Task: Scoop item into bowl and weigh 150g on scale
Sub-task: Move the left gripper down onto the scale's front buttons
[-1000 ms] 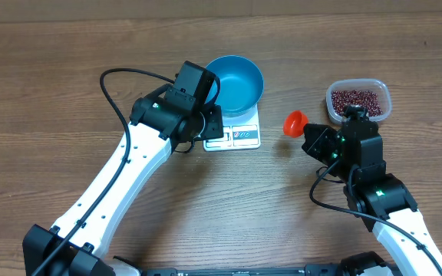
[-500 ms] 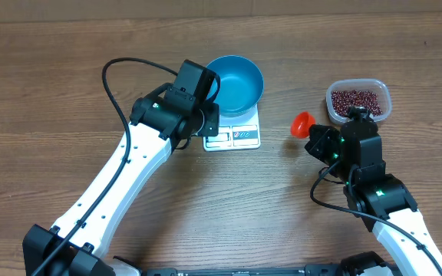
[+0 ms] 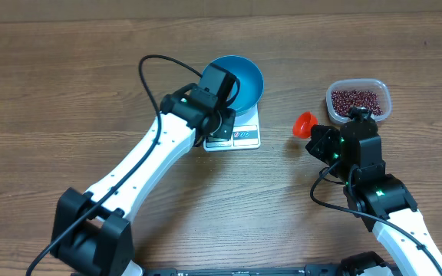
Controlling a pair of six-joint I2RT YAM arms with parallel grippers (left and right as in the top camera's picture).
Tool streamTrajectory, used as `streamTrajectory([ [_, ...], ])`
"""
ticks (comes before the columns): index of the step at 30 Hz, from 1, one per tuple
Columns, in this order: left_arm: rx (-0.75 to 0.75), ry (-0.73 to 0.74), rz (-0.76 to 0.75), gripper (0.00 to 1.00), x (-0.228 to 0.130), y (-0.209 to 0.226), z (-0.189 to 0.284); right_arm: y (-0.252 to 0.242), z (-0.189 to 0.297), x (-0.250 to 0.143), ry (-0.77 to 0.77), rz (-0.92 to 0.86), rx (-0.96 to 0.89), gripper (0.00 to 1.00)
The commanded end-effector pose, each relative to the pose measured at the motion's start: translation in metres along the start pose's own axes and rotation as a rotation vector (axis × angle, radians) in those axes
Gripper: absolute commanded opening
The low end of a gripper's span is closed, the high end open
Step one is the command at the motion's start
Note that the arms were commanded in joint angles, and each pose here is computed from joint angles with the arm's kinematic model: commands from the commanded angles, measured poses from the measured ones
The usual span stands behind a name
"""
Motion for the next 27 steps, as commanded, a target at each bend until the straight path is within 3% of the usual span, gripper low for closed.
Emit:
streamTrajectory([
  [1, -0.002, -0.014, -0.052, 0.04, 0.004, -0.007, -0.009, 0.005, 0.006, 0.01, -0.044, 0.002, 0.011, 0.04],
  [11, -0.011, 0.008, -0.212, 0.04, -0.001, -0.029, -0.047, 0.005, 0.006, 0.009, -0.041, 0.002, 0.01, 0.04],
  [27, -0.014, -0.044, -0.218, 0.04, 0.006, -0.035, -0.056, 0.005, 0.006, 0.009, -0.041, 0.002, 0.01, 0.04],
])
Point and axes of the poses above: each gripper's point midway between its finger pads, its own z axis back along the fingers, its own y axis along the line the jaws close on, x = y × z, the point moved 8 cm from there along z, back along the fingers, and after that the axes turned 4 degrees about z, right-handed, at the moved point
